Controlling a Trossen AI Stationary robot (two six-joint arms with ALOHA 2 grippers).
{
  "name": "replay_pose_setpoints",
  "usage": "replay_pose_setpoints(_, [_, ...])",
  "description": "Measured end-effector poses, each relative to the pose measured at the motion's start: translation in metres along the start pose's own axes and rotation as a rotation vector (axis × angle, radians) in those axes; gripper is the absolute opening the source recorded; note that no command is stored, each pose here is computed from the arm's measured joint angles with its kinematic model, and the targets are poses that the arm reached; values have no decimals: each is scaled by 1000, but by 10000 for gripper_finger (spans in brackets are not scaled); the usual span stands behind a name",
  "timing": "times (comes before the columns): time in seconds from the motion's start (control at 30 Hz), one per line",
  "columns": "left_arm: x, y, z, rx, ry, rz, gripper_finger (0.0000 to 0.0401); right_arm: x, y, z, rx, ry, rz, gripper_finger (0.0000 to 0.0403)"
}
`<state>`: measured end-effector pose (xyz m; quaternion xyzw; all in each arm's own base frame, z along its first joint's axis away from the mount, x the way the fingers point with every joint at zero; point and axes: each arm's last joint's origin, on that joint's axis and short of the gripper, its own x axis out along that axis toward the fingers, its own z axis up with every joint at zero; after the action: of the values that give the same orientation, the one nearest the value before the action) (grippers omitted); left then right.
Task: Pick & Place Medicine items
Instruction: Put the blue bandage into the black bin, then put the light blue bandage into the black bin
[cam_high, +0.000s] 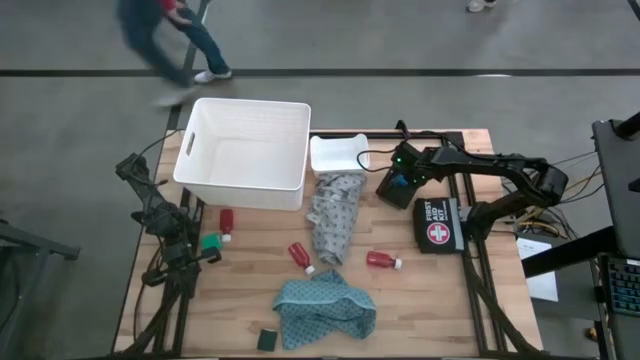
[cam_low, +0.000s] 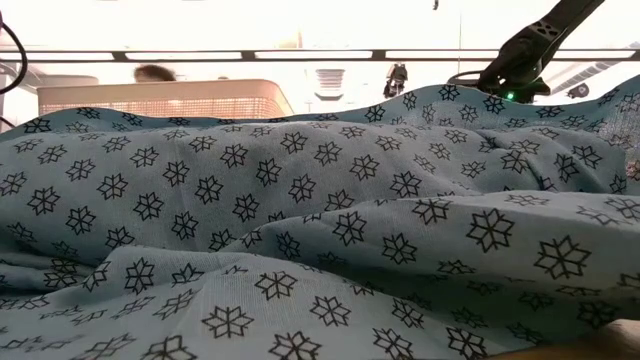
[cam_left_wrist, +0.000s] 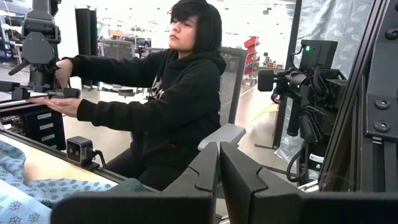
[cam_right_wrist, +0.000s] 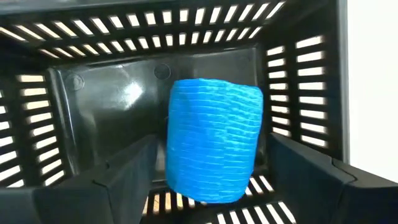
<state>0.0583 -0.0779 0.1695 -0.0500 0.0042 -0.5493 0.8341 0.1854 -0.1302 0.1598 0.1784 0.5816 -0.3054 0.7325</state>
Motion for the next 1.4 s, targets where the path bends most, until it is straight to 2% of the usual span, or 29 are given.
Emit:
replay_pose_setpoints(0.23, [0, 0, 0, 0, 0, 0, 23, -2, 0, -2, -5, 13, -1, 292])
replay_pose_setpoints(0.43, [0, 0, 0, 0, 0, 0, 23, -32, -3, -2, 2, -2, 21, 298])
replay_pose_setpoints(0.53, [0, 0, 0, 0, 0, 0, 23, -54, -4, -2, 30, -61, 81, 299])
replay_pose_setpoints(0.63, [0, 0, 0, 0, 0, 0, 23, -72, -1, -7, 44, -132, 193, 298])
replay_pose_setpoints(0.73, [0, 0, 0, 0, 0, 0, 23, -88, 6, -13, 7, -214, 299, 299])
replay_pose_setpoints(1.03, [0, 0, 0, 0, 0, 0, 23, -114, 51, -22, -114, -414, 464, 304])
replay_pose_setpoints(1.3, [0, 0, 0, 0, 0, 0, 23, -133, 113, -26, -309, -731, 470, 313])
replay_pose_setpoints(1.4, [0, 0, 0, 0, 0, 0, 23, -136, 134, -36, -361, -811, 388, 316])
